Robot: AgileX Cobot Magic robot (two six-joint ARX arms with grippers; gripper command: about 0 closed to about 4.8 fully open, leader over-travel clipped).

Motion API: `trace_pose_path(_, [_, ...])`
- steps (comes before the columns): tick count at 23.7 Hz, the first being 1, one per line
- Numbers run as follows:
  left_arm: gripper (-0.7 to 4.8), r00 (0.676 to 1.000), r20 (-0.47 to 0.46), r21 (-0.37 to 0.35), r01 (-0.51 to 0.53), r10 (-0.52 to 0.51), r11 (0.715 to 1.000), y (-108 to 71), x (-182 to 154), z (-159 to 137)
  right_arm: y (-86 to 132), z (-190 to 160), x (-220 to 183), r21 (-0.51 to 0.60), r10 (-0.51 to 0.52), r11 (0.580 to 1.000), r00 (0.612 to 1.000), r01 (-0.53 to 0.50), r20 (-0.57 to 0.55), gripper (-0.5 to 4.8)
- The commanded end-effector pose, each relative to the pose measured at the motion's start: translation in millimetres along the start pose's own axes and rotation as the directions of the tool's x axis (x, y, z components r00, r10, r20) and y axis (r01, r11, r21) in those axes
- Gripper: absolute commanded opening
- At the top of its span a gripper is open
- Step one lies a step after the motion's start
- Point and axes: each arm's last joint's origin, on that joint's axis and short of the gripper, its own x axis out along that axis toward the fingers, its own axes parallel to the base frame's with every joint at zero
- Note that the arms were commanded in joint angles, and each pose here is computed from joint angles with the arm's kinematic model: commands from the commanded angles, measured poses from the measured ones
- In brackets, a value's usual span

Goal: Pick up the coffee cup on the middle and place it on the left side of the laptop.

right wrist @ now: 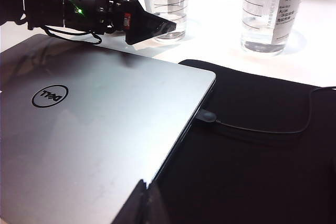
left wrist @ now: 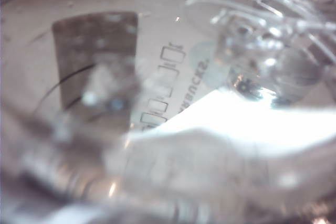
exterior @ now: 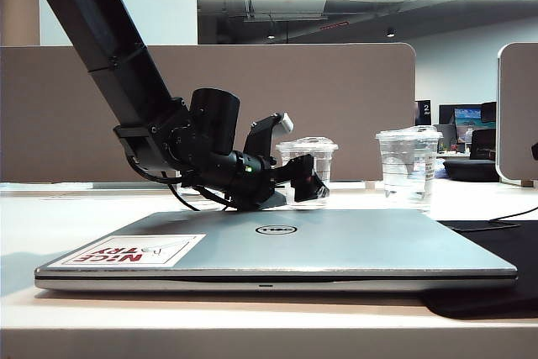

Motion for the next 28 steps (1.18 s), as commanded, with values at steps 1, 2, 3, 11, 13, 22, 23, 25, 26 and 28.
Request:
trace_pose_path(1, [4.79,1.0,0.011,0.003,0.01,-0.01,1.0,-3.7,4.2,7.7,0.0,0.4,0.2,-0.001,-0.001,1.0,1.0,0.001,0.013,-0.05])
trace_pose_path(2, [4.79,1.0,0.012,0.004,0.011,-0.011,1.0,-4.1,5.2,9.7,0.0,0.4,0.2,-0.001,-0.001,1.0,1.0,0.001,0.013,-0.05])
trace_pose_path(3, [4.79,1.0,0.014,0.006,0.01,-0.01,1.0,-5.4,6.2,10.9,0.0,0.4,0.2,-0.001,-0.001,1.0,1.0,0.001,0.013,-0.05])
trace_pose_path(11, [3.38,1.0,-0.016,-0.006,-0.012,0.012,1.0,-4.7,9.7,8.2,0.0,0.4,0.2,-0.001,-0.001,1.0,1.0,0.001,0.014,-0.05])
trace_pose_path(13, [2.97,1.0,-0.026,-0.009,-0.013,0.012,1.0,-4.6,9.7,7.0,0.0,0.4,0.2,0.0,-0.001,1.0,1.0,0.001,0.014,-0.05])
trace_pose_path(22, [2.95,1.0,-0.026,-0.004,0.001,-0.001,1.0,-6.4,9.8,8.0,0.0,0.4,0.2,0.0,-0.001,1.0,1.0,0.001,0.015,-0.05])
trace_pose_path(23, [2.95,1.0,-0.022,-0.003,0.002,-0.002,1.0,-6.4,9.9,8.3,0.0,0.4,0.2,-0.001,-0.001,1.0,1.0,0.001,0.015,-0.05])
trace_pose_path(25, [2.95,1.0,-0.018,-0.001,0.023,-0.023,1.0,-7.4,9.4,10.1,0.0,0.5,0.1,-0.001,-0.001,1.0,1.0,0.001,0.015,-0.05])
trace_pose_path(26, [2.95,1.0,-0.016,0.0,0.026,-0.026,1.0,-7.7,9.1,11.2,0.0,0.5,0.1,-0.001,-0.001,1.0,1.0,0.001,0.015,-0.05])
trace_pose_path(28, [2.95,0.999,-0.011,0.003,0.043,-0.043,0.999,-9.0,7.8,15.1,0.0,0.5,0.1,-0.001,-0.001,1.0,1.0,0.001,0.015,-0.05])
